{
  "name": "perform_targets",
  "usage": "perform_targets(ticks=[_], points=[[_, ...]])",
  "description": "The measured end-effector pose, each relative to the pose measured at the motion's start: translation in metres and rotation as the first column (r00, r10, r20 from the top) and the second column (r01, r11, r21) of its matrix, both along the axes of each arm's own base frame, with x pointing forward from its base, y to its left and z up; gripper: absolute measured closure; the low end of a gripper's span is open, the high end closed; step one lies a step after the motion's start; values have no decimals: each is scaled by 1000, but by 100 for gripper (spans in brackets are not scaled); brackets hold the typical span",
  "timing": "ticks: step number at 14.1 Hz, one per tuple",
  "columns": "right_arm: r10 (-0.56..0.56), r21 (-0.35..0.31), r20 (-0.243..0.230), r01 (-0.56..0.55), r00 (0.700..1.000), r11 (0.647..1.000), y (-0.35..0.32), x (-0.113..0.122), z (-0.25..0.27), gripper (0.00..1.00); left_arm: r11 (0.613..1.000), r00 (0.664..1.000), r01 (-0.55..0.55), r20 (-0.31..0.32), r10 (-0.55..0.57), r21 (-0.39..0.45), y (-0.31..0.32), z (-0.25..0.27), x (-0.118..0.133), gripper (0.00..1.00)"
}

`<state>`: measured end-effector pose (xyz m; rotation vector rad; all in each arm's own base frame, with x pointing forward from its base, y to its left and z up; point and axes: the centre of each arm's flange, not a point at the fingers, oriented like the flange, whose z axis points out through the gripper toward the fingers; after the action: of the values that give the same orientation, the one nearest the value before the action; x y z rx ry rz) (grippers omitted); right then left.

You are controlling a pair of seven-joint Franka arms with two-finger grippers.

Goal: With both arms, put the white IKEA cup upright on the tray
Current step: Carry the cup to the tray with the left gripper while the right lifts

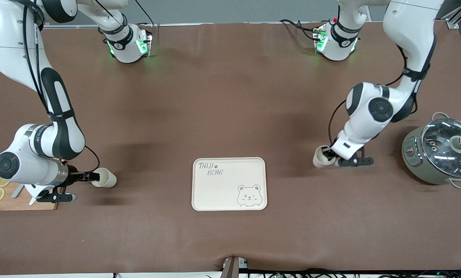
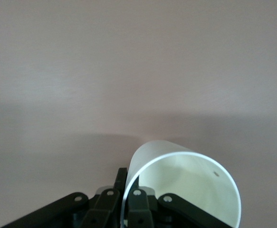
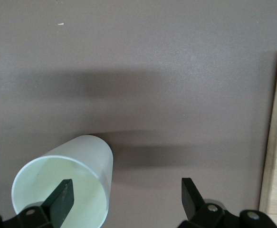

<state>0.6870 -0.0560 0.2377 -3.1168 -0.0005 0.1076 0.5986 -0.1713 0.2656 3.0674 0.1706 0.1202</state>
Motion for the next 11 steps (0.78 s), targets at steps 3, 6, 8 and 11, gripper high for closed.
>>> perform_targets(ticks=[3,6,8,11], points=[[0,-1,4,0,1000,1000,0,-3,-7,0,997,994,-78,-74,78,5,-66,16,33,96],[0,-1,5,0,1000,1000,0,-3,-8,0,991,987,-137,-80,136,-5,-97,26,51,96],[-1,0,7,1,1000,1000,1,-3,-8,0,984,981,-177,-78,176,-10,-108,28,52,96],[-2,-1,20,2,1000,1000,1,-3,-9,0,974,972,-227,-68,225,-27,-137,34,50,96]])
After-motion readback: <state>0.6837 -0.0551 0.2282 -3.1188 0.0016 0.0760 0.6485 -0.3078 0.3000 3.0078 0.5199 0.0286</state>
